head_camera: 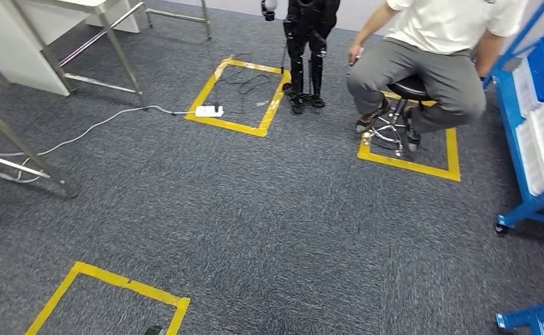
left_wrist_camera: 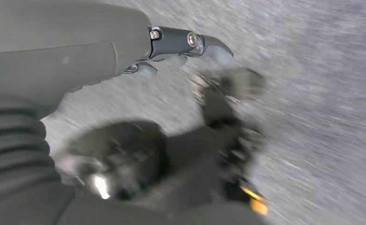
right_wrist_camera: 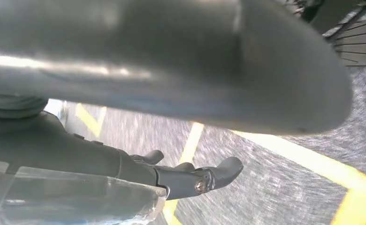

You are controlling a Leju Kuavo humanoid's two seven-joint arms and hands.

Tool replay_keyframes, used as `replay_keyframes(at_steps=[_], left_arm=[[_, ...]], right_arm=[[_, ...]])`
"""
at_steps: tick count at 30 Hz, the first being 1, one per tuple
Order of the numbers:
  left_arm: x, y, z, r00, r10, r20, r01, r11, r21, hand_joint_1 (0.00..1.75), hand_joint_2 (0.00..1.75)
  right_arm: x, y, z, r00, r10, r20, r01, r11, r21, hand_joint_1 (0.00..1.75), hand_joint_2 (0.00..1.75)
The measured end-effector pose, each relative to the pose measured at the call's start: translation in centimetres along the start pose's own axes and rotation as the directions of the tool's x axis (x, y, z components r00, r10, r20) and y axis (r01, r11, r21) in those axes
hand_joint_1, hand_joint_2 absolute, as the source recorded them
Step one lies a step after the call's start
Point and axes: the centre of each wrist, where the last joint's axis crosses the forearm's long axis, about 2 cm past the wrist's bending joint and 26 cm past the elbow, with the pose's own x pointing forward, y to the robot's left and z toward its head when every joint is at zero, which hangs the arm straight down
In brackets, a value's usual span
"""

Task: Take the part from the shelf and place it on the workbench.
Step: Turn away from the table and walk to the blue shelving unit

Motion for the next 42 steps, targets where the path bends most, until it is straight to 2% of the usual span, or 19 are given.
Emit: replay_keyframes(at_steps=[4,9,15,23,38,42], left_arm=[[0.5,0.0,-0.1,0.952,0.254,0.174,-0.26,0.966,0.012,0.0,1.75],[0.8,0.6,0.0,0.901,0.359,0.242,-0.373,0.928,0.013,0.0,1.75],[0.1,1.4,0.2,0.884,0.396,0.249,-0.416,0.909,0.03,0.0,1.75],[0.4,2.0,0.2,0.884,0.391,0.256,-0.416,0.908,0.05,0.0,1.75],[0.0,2.1,0.3,0.885,0.399,0.24,-0.425,0.903,0.067,0.0,1.75],[-0.7,2.1,0.4,0.889,0.399,0.223,-0.424,0.902,0.078,0.0,1.75]], right_arm=[[0.4,0.0,0.1,0.98,-0.184,0.074,0.183,0.983,0.029,0.0,0.0],[0.2,-0.2,0.0,0.937,-0.327,0.121,0.324,0.945,0.042,0.0,0.0],[0.2,-0.4,0.0,0.901,-0.41,0.142,0.405,0.912,0.059,0.0,0.0],[-0.2,0.2,0.0,0.883,-0.447,0.143,0.438,0.895,0.087,0.0,0.0],[-0.3,-0.2,0.0,0.889,-0.434,0.145,0.426,0.901,0.081,0.0,0.0],[-0.5,-0.2,0.0,0.895,-0.426,0.131,0.419,0.905,0.076,0.0,0.0]])
